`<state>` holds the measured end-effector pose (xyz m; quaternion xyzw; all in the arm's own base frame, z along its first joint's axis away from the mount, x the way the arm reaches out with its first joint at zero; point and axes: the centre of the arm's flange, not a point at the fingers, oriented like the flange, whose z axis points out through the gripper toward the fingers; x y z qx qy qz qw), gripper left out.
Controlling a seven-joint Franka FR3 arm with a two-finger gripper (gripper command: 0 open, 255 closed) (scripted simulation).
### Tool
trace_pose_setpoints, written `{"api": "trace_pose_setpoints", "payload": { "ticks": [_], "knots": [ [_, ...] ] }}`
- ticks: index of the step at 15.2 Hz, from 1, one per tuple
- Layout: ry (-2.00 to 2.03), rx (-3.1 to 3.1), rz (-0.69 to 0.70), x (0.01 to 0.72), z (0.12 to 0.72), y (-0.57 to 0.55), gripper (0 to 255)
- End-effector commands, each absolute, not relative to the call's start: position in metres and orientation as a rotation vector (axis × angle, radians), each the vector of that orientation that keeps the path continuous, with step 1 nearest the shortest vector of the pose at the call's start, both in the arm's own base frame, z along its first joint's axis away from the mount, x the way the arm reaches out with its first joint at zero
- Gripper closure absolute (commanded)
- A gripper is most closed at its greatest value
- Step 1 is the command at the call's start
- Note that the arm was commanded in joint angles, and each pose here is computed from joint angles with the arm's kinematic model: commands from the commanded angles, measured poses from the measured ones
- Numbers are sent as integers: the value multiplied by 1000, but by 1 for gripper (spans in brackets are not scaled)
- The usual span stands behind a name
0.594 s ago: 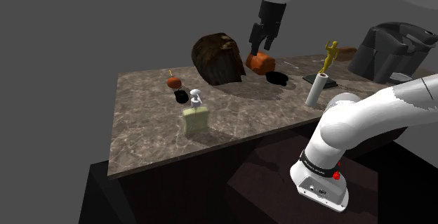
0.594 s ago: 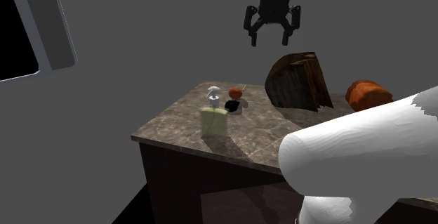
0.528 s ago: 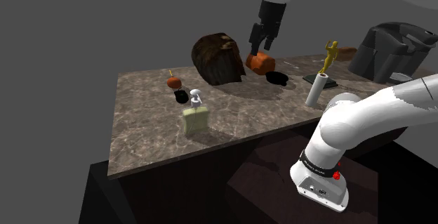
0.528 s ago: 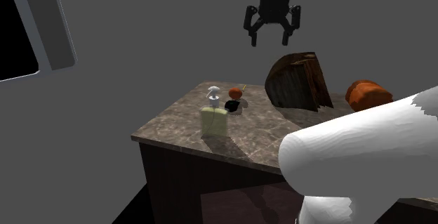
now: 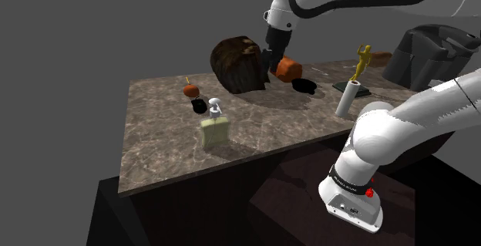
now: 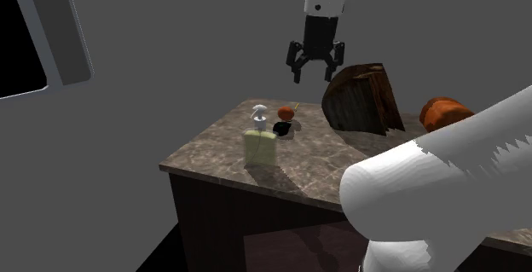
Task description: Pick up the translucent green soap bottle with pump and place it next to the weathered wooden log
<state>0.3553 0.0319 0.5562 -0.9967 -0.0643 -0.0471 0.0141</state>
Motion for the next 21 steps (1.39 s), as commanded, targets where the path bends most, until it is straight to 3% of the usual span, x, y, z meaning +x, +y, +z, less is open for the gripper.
{"api": "trace_pose_setpoints", "payload": {
  "ticks": [1,16,21],
  "knots": [
    [-279,-3085,-158,368,531,34,0],
    [-820,-2890,-204,462,369,83,0],
    [-840,-2881,-206,467,342,90,0]
  ]
}}
